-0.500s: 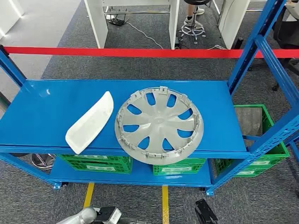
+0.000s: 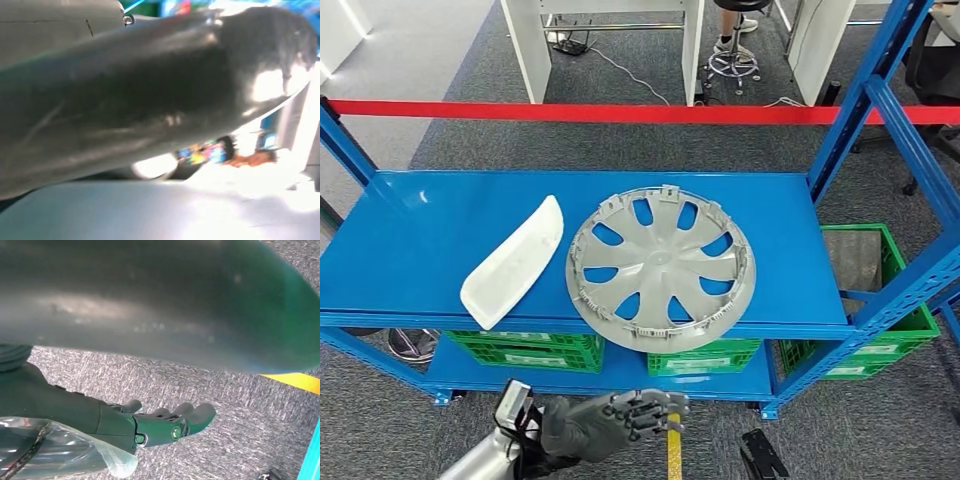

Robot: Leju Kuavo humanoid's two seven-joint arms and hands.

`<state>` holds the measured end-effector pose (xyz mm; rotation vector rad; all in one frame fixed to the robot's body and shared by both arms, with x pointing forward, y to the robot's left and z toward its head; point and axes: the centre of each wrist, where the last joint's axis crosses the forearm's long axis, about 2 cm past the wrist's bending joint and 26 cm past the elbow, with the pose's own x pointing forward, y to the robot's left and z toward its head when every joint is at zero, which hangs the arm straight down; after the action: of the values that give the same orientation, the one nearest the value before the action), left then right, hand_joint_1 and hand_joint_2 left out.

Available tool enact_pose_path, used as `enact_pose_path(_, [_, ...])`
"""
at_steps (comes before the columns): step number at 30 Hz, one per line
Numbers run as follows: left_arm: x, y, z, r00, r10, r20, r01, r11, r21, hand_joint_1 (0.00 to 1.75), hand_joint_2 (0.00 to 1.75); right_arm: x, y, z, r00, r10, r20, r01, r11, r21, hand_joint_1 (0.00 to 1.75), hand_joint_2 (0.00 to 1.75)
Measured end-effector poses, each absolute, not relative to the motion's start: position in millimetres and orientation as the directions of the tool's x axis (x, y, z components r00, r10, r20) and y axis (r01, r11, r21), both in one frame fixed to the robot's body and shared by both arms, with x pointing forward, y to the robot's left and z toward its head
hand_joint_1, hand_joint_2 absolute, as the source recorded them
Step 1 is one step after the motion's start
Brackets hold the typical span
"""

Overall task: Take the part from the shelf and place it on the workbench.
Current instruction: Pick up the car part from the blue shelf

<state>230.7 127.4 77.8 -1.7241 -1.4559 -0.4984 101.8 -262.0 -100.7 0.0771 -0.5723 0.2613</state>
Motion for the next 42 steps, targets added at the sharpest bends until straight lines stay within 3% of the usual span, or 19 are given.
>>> enact_pose_path(3, [239,125,95,0.212,0.703,0.679,0.939,0.045,-0.34,0.0,1.75,99,-262,-101,0.814,0.213,0.541,-0.254,0.967,0.0,0.0,0.0])
enact_pose_path(9, [254,131,121,0.077,0.791,0.607,0.904,0.201,-0.377,0.0,1.75,95,-262,-102,0.822,0.193,0.536,-0.226,0.974,-0.004,0.0,0.0])
enact_pose_path(18, [263,145,138,-0.193,0.685,0.702,0.805,0.52,-0.286,0.0,1.75,87,-261,-104,0.833,0.171,0.527,-0.19,0.982,-0.018,0.0,0.0])
enact_pose_path(31, [275,166,153,-0.545,0.312,0.779,0.513,0.858,0.015,0.0,1.75,80,-259,-105,0.841,0.153,0.519,-0.161,0.986,-0.03,0.0,0.0])
enact_pose_path(42, [284,182,161,-0.696,-0.123,0.708,0.209,0.908,0.363,0.0,1.75,78,-257,-105,0.845,0.145,0.515,-0.15,0.988,-0.032,0.0,0.0])
